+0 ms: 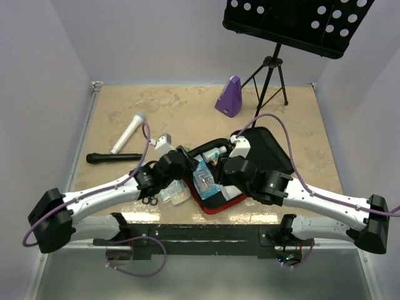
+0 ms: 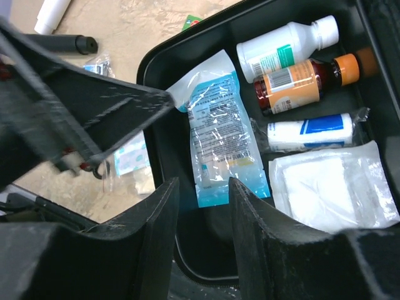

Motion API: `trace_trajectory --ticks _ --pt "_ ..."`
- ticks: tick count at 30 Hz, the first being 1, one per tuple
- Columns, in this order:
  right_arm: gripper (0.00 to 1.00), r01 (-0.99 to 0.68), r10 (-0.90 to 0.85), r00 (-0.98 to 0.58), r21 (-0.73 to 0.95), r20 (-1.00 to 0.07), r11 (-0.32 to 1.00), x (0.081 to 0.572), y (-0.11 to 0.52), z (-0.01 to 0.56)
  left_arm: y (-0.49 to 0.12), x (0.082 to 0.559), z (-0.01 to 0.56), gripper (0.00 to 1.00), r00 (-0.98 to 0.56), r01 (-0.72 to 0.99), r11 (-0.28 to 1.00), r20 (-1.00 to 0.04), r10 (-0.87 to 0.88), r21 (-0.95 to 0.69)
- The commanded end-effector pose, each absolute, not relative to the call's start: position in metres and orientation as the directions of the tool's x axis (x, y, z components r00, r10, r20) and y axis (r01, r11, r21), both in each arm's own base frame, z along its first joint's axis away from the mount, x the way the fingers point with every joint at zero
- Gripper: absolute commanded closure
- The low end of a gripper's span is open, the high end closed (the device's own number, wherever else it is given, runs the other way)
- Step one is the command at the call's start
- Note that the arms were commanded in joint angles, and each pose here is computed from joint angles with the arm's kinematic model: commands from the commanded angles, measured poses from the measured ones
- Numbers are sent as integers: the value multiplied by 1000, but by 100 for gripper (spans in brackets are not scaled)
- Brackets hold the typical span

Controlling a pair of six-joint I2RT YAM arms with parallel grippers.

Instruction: Organize the medicine kit

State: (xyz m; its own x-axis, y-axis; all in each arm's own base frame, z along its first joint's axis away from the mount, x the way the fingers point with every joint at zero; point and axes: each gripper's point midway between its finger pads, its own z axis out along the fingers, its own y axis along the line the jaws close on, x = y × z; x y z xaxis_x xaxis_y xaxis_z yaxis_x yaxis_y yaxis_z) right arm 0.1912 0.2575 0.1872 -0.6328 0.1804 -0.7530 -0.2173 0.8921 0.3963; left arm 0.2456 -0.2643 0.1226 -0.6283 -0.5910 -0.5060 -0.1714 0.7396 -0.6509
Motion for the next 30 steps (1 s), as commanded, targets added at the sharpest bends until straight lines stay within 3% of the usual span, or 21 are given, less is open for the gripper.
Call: trace_trajectory --ticks 1,7,12,20,23,30 --pt "60 -264 162 -613 393 -773 881 199 277 184 -249 242 181 44 -584 -79 736 -567 -581 -672" --pt "74 -309 76 -626 336 -776 889 215 309 145 -197 239 210 47 -472 -63 769 -660 -584 -636" --pt "85 -297 -8 -686 269 -728 916 243 331 86 -169 256 188 49 -513 -94 804 -664 -545 -587" --pt "87 -337 -110 -733 219 -671 916 243 350 42 -166 290 137 50 -600 -139 853 -643 -476 -503" --pt "85 -310 -70 -727 235 -683 921 243 343 57 -168 304 126 50 -607 -143 870 -653 -453 -471" --pt "71 -257 78 -628 301 -774 918 247 314 162 -176 349 124 45 -607 -127 917 -702 -372 -377"
